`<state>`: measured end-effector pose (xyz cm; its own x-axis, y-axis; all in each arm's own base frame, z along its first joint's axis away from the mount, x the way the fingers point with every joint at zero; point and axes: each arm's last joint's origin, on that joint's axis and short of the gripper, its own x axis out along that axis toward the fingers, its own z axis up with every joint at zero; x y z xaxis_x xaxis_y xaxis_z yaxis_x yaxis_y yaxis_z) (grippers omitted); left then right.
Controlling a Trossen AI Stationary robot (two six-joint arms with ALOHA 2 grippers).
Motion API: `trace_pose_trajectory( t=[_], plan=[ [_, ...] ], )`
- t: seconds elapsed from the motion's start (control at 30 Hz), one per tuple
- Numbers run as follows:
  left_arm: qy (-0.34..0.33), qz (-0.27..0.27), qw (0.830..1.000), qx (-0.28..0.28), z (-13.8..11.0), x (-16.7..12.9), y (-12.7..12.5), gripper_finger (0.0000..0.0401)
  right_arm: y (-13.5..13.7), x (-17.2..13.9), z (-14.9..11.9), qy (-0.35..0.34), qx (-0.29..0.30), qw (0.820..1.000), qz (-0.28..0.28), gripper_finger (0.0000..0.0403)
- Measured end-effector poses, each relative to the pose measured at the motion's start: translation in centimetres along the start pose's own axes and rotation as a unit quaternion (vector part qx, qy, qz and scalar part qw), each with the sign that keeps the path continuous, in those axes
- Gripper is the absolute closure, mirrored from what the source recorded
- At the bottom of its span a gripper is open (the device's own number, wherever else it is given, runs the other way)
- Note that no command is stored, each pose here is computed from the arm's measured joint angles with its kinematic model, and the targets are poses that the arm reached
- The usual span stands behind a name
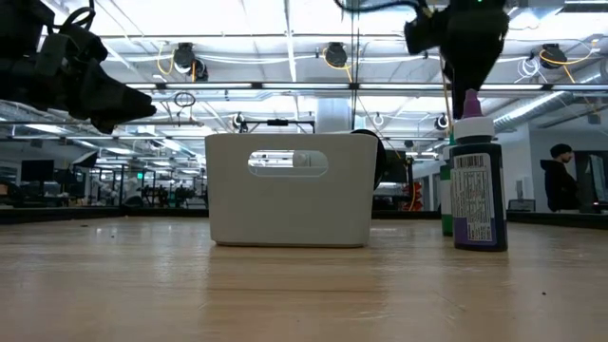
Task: Pick & Place food coloring
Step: Put the big black food coloring bottle into the gray bin
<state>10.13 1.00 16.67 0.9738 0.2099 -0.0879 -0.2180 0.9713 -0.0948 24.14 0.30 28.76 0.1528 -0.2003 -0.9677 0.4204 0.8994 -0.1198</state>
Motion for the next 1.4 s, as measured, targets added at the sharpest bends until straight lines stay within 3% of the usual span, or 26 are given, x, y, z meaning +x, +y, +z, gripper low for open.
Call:
trace_pose_trajectory(
  t=[0.23,0.4,0.67,1.4],
  plan=[
    [0.000,0.000,1.000,0.000,0.0,0.0,0.0,0.0253,0.7,3.2,-0.1,0.059,-0.020,0.998,-0.029,0.0186],
    [0.000,0.000,1.000,0.000,0.0,0.0,0.0,0.0254,0.9,4.5,-0.4,0.059,-0.018,0.998,-0.023,0.0180],
    [0.000,0.000,1.000,0.000,0.0,0.0,0.0,0.0254,1.4,5.3,-0.4,0.057,0.001,0.998,0.032,0.0162],
    [0.000,0.000,1.000,0.000,0.0,0.0,0.0,0.0253,1.7,7.4,-0.7,0.030,-0.008,0.999,0.044,0.0169]
  ],
)
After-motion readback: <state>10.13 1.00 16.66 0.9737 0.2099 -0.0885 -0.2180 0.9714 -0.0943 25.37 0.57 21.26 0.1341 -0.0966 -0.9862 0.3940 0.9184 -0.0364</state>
